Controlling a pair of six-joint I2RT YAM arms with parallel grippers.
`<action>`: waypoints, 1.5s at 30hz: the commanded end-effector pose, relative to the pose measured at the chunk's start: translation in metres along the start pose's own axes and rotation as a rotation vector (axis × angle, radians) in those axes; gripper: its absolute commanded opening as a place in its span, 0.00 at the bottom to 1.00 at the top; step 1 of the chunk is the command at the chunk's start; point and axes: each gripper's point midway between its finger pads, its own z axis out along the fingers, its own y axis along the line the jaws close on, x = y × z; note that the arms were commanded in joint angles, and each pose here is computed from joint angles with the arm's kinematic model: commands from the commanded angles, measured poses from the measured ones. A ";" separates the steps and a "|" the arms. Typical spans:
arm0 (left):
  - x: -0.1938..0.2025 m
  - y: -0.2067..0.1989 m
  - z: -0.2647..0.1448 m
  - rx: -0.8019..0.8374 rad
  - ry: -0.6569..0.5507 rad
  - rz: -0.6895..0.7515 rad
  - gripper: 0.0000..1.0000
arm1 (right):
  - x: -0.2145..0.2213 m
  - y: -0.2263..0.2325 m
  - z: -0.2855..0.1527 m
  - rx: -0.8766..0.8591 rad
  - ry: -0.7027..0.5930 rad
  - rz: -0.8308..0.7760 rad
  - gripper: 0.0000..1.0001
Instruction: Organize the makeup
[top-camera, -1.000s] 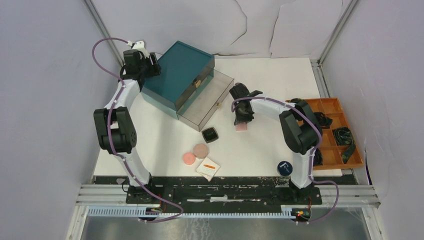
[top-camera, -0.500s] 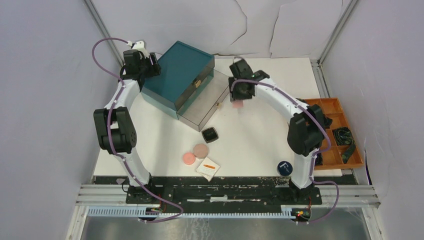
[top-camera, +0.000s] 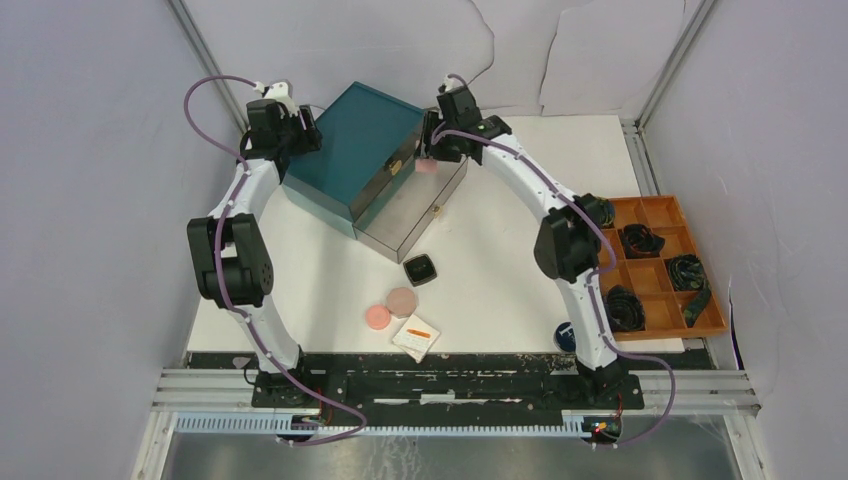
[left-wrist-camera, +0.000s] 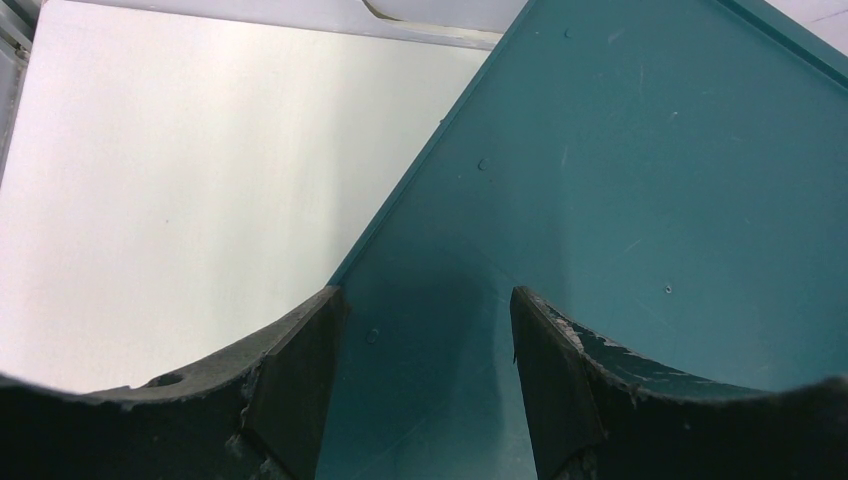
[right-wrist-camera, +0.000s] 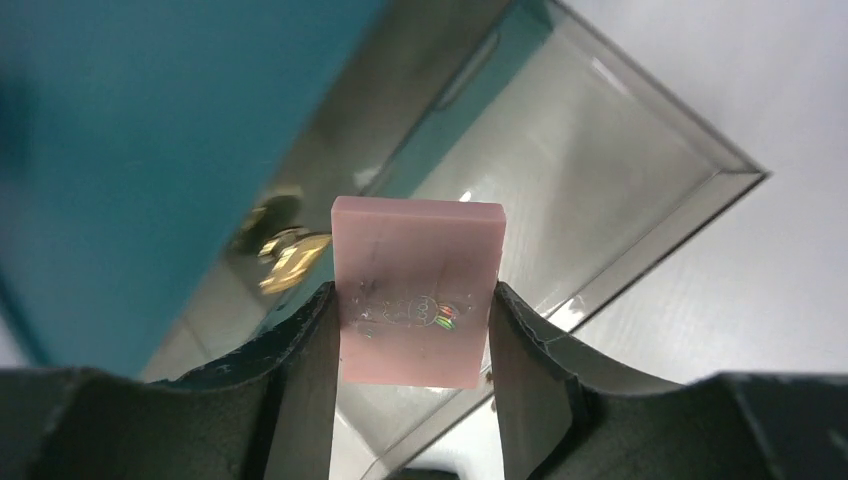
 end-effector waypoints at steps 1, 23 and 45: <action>0.080 0.011 -0.003 -0.031 0.263 -0.054 0.71 | -0.009 0.011 0.026 -0.081 -0.034 0.113 0.01; 0.087 0.013 0.000 -0.036 0.279 -0.052 0.71 | 0.010 -0.001 0.081 -0.117 -0.014 0.152 0.35; 0.087 0.015 0.002 -0.041 0.282 -0.048 0.71 | -0.010 -0.052 -0.026 0.078 -0.059 -0.035 0.82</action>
